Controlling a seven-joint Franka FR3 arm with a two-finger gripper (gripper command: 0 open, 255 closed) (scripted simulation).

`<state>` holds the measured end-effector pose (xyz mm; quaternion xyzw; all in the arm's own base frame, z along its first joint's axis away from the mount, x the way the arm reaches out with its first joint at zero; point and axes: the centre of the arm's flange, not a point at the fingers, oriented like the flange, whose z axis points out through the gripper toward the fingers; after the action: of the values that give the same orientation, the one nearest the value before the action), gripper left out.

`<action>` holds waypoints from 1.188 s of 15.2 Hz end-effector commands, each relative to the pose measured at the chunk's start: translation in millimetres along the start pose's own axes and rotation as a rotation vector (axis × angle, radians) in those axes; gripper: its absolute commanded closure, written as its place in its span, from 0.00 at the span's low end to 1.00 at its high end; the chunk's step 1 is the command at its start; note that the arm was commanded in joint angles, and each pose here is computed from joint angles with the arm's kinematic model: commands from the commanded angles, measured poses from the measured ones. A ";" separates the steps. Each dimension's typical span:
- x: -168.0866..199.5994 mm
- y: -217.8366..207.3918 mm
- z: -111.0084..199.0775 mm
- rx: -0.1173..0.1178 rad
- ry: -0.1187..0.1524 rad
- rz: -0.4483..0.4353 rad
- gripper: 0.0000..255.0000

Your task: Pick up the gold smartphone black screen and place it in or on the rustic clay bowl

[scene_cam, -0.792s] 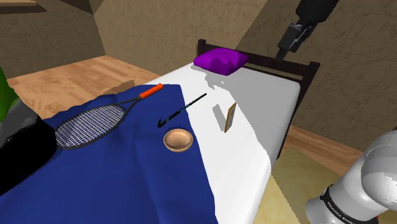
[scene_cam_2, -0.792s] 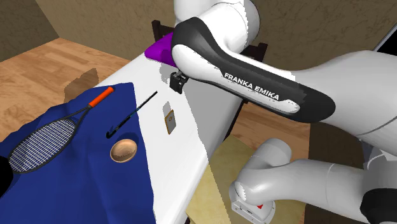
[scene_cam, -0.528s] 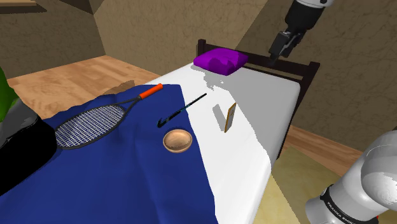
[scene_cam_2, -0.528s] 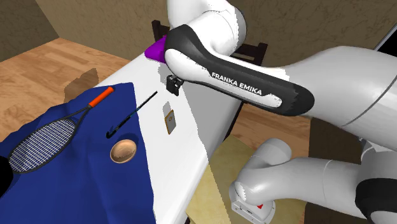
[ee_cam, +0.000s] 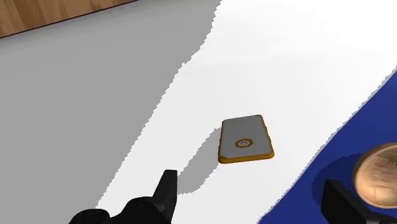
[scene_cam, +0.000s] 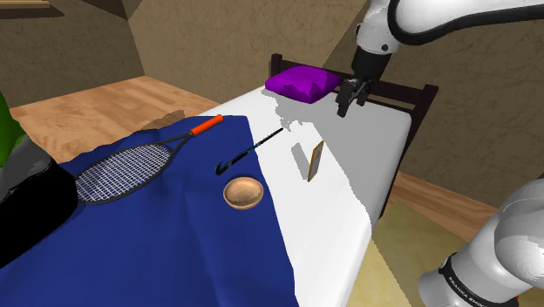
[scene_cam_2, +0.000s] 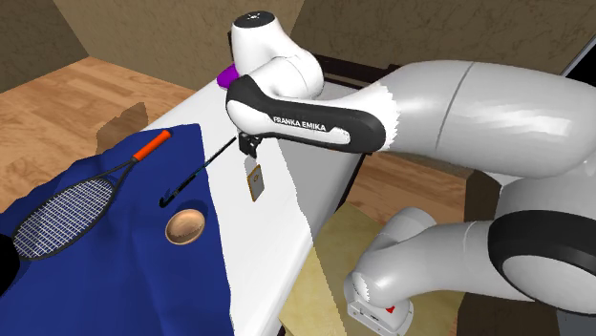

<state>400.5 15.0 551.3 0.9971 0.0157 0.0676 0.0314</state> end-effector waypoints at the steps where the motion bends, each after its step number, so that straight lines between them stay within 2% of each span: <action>1: 14.3 -2.8 24.8 0.010 -0.023 0.006 0.00; 10: 67.3 -10.9 137.9 0.056 -0.126 0.030 0.00; 18: 65.1 -13.7 181.2 0.059 -0.132 0.031 0.00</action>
<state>488.9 21.7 386.7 1.0000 -0.0001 0.0013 0.0021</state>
